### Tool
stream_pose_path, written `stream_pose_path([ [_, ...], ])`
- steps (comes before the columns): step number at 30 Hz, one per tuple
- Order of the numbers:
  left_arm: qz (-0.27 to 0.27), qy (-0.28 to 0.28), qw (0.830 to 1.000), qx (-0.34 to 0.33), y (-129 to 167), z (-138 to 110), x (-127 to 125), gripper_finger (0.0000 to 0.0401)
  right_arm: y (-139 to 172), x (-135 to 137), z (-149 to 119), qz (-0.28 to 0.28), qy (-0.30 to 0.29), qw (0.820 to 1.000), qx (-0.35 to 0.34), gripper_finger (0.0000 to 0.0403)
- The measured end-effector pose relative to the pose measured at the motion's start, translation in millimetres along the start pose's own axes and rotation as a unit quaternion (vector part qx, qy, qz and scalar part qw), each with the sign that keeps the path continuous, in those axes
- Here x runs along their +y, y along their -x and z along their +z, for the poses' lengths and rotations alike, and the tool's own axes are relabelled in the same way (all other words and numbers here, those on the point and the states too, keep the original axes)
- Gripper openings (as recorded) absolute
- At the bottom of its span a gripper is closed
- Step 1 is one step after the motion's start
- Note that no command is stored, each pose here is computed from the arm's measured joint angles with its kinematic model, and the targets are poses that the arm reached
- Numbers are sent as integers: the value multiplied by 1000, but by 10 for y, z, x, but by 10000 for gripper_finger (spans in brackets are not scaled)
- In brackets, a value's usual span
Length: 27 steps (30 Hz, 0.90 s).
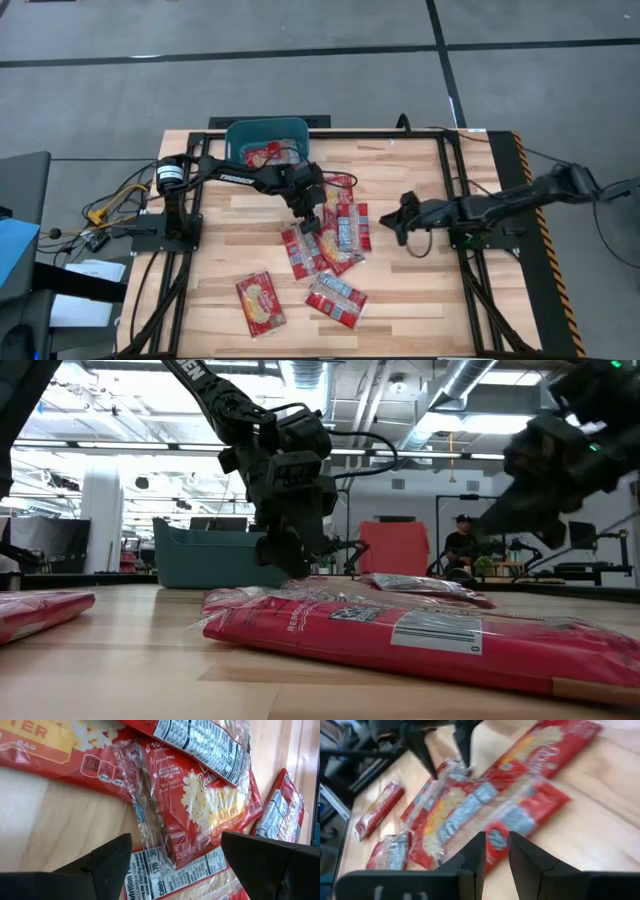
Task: Sort popcorn bags into baskets
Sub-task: Put the red popcorn bag into the blue bin
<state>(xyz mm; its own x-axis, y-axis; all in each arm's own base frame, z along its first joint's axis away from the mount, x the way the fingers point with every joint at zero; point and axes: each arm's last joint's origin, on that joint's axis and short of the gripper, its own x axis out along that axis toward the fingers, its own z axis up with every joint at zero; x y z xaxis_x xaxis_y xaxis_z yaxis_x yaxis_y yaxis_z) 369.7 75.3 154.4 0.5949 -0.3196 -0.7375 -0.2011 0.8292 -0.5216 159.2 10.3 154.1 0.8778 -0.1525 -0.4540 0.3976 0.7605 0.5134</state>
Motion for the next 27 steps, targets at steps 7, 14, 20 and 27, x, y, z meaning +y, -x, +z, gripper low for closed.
stream_pose_path([
  [7,-4,-1,1000,1,3,1,-4,295,-372,482,-20,-71,54,986,138,107],
  [14,-2,-13,1000,0,4,2,-4,295,-724,982,-223,-83,99,959,253,107],
  [20,0,-24,1000,0,-4,-11,-3,295,-1052,1197,-353,-88,106,947,289,107],
  [27,1,-22,1000,5,-19,-49,12,295,-1408,1189,-466,-102,126,934,318,107],
])
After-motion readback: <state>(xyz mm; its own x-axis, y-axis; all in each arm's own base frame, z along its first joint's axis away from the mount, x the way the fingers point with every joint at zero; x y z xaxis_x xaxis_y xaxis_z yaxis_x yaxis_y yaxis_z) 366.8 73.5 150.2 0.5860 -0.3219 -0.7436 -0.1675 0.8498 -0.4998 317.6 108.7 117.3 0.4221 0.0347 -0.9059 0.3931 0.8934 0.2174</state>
